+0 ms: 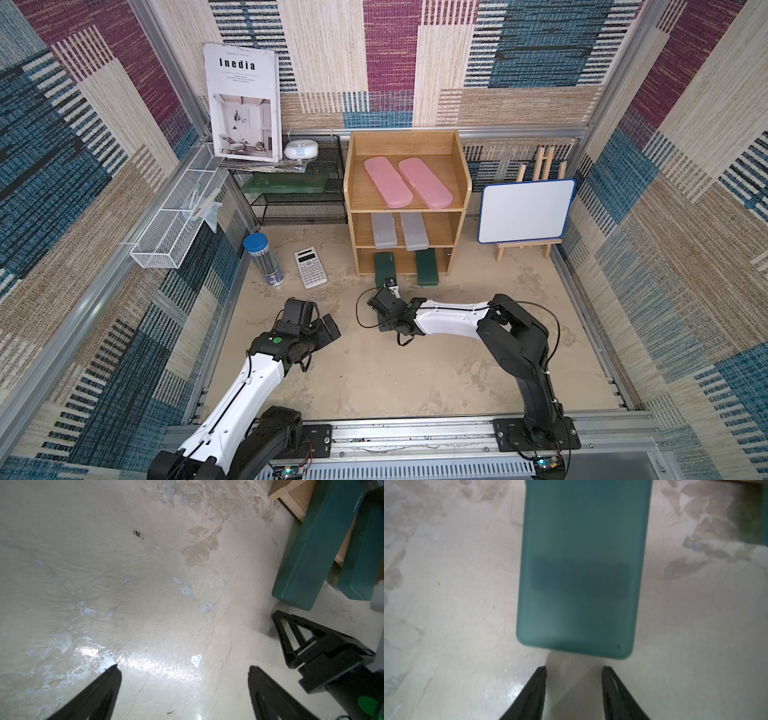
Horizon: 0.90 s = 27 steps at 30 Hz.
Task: Place the pencil cases on the shelf according to color
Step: Place the pencil case on the shelf.
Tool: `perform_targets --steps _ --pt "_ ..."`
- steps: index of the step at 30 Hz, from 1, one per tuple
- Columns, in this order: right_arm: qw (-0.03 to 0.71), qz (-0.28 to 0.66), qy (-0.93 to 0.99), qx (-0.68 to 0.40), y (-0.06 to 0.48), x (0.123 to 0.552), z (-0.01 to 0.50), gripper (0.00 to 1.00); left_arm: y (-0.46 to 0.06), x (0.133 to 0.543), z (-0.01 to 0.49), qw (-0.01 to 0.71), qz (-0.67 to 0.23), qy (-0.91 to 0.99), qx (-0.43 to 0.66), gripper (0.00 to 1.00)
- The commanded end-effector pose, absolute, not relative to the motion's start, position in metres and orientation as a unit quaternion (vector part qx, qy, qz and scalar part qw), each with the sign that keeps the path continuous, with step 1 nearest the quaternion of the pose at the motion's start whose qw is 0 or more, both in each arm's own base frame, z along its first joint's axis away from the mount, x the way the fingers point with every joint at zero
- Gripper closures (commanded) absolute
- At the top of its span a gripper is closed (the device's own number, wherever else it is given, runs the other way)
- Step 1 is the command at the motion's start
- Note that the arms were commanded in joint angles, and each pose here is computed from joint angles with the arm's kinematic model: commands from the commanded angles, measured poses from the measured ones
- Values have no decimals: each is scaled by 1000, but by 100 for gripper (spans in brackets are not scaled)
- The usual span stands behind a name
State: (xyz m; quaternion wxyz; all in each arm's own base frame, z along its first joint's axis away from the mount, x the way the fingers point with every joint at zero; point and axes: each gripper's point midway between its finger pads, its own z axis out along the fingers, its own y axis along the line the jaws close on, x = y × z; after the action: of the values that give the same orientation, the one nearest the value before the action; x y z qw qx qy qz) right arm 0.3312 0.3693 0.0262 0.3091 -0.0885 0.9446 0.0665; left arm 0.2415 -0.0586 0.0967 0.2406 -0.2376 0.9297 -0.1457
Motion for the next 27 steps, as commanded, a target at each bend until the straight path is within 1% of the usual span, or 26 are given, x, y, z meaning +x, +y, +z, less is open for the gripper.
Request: perform_targets --steps 1,8,17,23,27 --pt "321 61 941 -86 369 344 28 51 -58 243 102 247 -145 929 -236 1" --pt "345 65 933 -82 371 369 48 50 -57 242 104 249 -142 929 -234 1" --pt "358 69 928 -80 380 398 51 50 -57 244 106 250 -142 929 -232 1" --pt "365 82 924 -77 383 404 54 51 -56 246 111 253 -135 931 -227 1" --pt "379 98 917 -79 382 398 76 48 -51 249 119 267 -123 929 -225 1"
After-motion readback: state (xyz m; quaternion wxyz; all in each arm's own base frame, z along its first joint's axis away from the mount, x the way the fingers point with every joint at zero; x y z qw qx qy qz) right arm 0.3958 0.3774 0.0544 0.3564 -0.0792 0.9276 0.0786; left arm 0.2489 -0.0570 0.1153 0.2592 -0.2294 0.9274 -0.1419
